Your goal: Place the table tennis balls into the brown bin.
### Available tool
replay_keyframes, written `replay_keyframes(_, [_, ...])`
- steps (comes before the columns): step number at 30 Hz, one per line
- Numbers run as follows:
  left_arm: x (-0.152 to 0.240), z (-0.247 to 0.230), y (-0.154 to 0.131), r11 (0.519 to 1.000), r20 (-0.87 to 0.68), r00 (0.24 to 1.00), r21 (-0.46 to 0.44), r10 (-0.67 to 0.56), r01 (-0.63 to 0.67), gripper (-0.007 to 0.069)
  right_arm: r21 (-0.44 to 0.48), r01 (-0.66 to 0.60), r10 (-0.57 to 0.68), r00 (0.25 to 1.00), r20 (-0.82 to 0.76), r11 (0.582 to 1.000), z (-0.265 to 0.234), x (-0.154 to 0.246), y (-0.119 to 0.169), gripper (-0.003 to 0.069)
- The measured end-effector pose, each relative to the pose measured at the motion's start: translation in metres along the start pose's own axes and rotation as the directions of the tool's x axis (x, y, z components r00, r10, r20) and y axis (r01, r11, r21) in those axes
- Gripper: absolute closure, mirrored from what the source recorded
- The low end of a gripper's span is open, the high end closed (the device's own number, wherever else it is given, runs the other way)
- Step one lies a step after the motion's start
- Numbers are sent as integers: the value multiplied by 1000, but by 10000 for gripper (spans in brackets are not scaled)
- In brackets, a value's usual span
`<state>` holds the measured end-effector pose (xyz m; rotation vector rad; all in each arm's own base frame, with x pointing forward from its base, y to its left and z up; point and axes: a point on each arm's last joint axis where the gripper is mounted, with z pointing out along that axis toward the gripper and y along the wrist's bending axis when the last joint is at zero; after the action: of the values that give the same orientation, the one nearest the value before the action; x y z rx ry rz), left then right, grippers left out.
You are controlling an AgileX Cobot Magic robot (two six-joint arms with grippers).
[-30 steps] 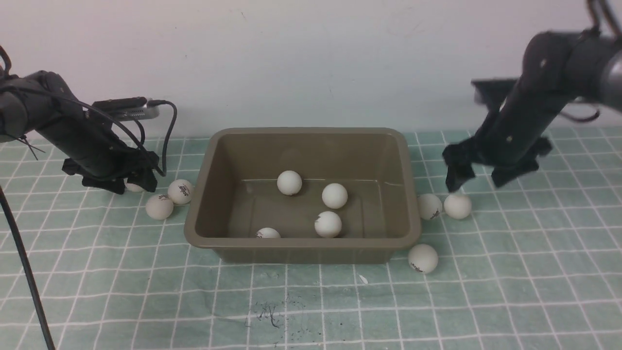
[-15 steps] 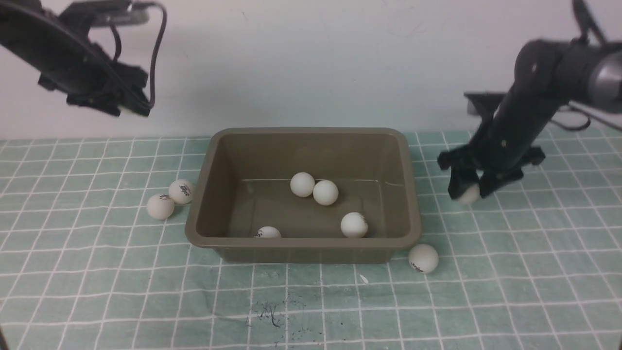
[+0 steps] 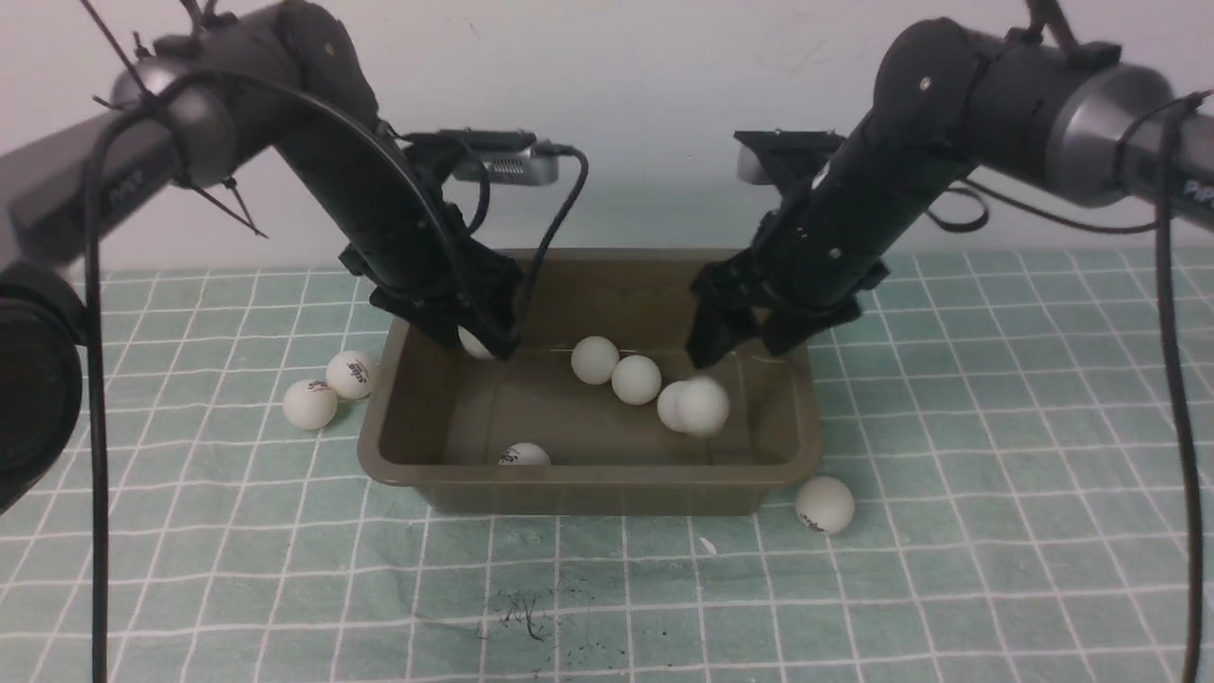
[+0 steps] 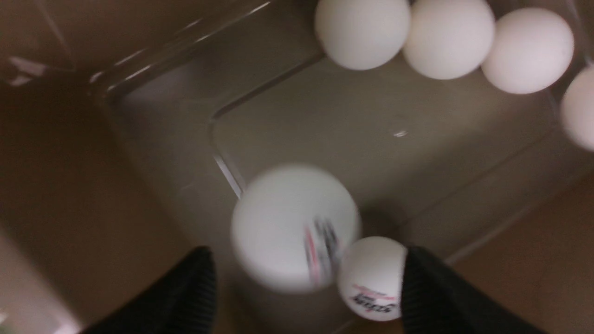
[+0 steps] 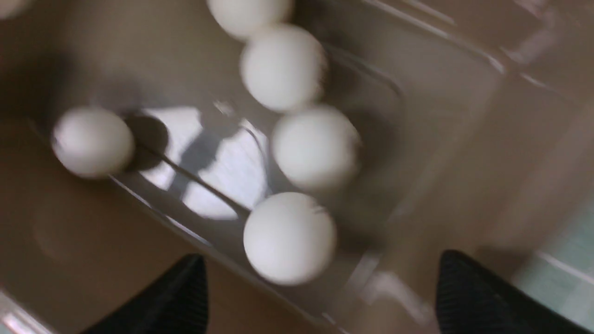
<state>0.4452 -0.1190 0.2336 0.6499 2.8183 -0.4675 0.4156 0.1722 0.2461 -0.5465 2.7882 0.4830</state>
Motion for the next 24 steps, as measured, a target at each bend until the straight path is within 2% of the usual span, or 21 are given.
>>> replay_keyframes(1, [0, -1, 0, 1000, 0, 1000, -5, -1, 1, 125, 0, -2, 2, 1000, 1, 1000, -2, 0, 0, 47])
replay_keyframes(2, [-4, -12, 1, 999, 22, 1000, -53, 3, -1, 91, 66, 10, -11, 1000, 16, 998, -17, -1, -5, 41])
replay_keyframes(3, [-6, -31, 6, 989, 52, 999, -150, -2, 9, 97, 140, 17, -25, 998, 54, 990, -41, -1, -7, 73])
replay_keyframes(4, [-5, -43, 10, 980, 65, 998, -196, -4, 17, 122, 184, 26, -40, 997, 71, 983, -54, 1, -8, 105])
replay_keyframes(5, [-3, -52, 12, 975, 78, 997, -220, -16, 33, 158, 214, 27, -44, 996, 75, 976, -60, 4, -9, 125])
replay_keyframes(7, [12, -80, 31, 947, 108, 990, -301, -86, 115, 353, 295, 12, -46, 993, 110, 956, -93, 19, -11, 260])
replay_keyframes(8, [25, -91, 42, 936, 112, 985, -314, -132, 161, 474, 309, -6, -30, 993, 111, 951, -102, 30, -13, 330])
replay_keyframes(10, [52, -98, 66, 917, 92, 970, -316, -224, 242, 572, 320, -42, 17, 997, 80, 947, -107, 57, -22, 454])
replay_keyframes(12, [80, -93, 91, 902, 48, 948, -296, -315, 314, 610, 307, -72, 57, 997, 58, 949, -99, 77, -29, 559])
replay_keyframes(15, [110, -73, 115, 901, 4, 922, -207, -388, 381, 627, 247, -114, 108, 993, 39, 962, -65, 108, -35, 645])
replay_keyframes(17, [115, -59, 119, 921, 15, 929, -128, -370, 369, 620, 184, -129, 124, 992, 40, 974, -40, 120, -34, 645])
replay_keyframes(19, [111, -50, 119, 936, 41, 939, -70, -342, 344, 595, 142, -114, 109, 993, 44, 983, -23, 125, -32, 615])
replay_keyframes(20, [106, -45, 116, 949, 57, 949, -39, -309, 312, 566, 97, -110, 106, 993, 47, 989, -11, 126, -29, 575])
replay_keyframes(22, [100, -38, 113, 959, 78, 957, -22, -281, 283, 520, 64, -106, 102, 993, 51, 992, -2, 124, -28, 506])
replay_keyframes(23, [95, -32, 111, 965, 95, 961, -21, -258, 261, 463, 46, -100, 98, 994, 54, 994, 6, 123, -28, 433])
replay_keyframes(24, [92, -28, 109, 968, 102, 964, -26, -246, 250, 417, 30, -107, 105, 993, 59, 994, 10, 121, -28, 399])
